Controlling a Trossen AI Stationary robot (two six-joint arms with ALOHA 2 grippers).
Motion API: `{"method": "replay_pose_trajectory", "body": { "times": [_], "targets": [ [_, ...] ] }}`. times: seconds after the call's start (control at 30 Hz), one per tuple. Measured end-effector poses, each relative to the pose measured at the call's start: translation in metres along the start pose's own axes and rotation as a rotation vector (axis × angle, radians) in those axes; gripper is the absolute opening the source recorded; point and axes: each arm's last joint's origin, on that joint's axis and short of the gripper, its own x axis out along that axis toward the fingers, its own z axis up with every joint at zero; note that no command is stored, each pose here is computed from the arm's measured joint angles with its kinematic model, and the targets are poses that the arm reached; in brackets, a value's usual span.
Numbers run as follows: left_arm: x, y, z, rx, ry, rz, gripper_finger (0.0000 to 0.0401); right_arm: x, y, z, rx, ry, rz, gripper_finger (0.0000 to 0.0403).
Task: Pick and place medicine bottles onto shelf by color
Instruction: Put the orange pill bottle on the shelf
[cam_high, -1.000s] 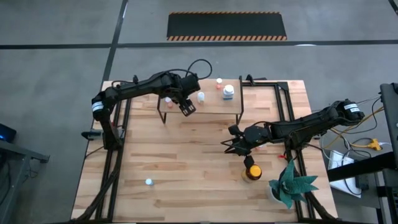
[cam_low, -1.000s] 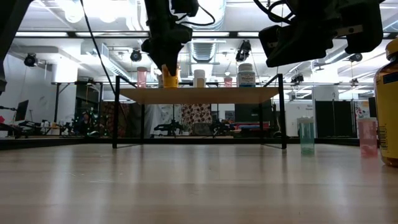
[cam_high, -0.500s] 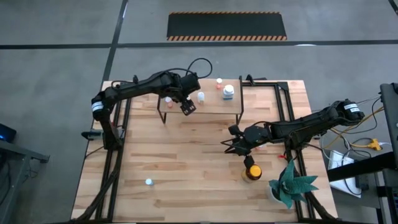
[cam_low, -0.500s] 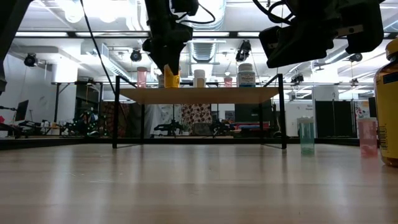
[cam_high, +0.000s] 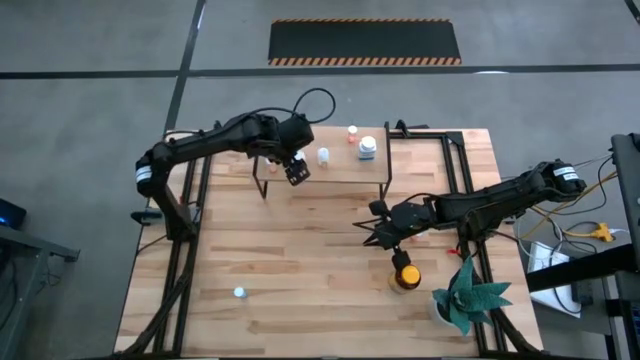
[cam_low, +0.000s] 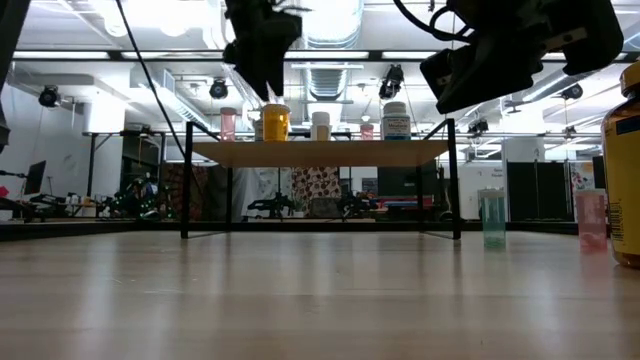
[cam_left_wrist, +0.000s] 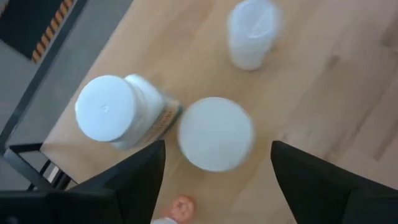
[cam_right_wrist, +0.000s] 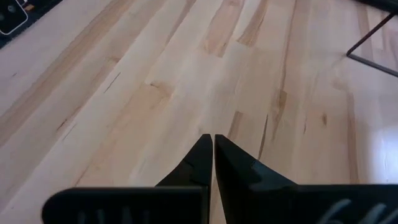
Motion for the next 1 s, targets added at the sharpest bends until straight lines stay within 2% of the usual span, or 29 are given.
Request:
{"method": "replay_pose_trajectory", "body": {
  "times": [0.23, 0.43, 0.53, 0.77, 0.87, 1.0],
  "targets": [
    [-0.019, -0.018, -0.009, 0.100, -0.047, -0.045, 0.0265, 0.000, 0.000, 0.000, -0.001, 0.003, -0.008, 0.0009],
    [-0.006, -0.049, -0.019, 0.239, -0.054, -0.085, 0.0198, 0.000, -0.001, 0.000, -0.012, 0.004, -0.016, 0.0009],
    [0.009, -0.055, -0.021, 0.251, -0.086, -0.089, 0.0155, 0.000, -0.001, 0.000, -0.014, 0.003, -0.016, 0.0009],
    [0.022, -0.045, -0.024, 0.231, -0.072, 0.066, 0.0079, 0.000, -0.001, 0.000, -0.010, 0.002, -0.017, 0.0009],
    [0.024, -0.043, -0.024, 0.228, -0.071, 0.110, 0.0062, 0.000, -0.001, 0.000, -0.009, 0.002, -0.017, 0.0009],
    [0.024, -0.042, -0.024, 0.226, -0.071, 0.117, 0.0049, 0.000, -0.001, 0.000, -0.009, 0.003, -0.017, 0.0009]
  ]
}}
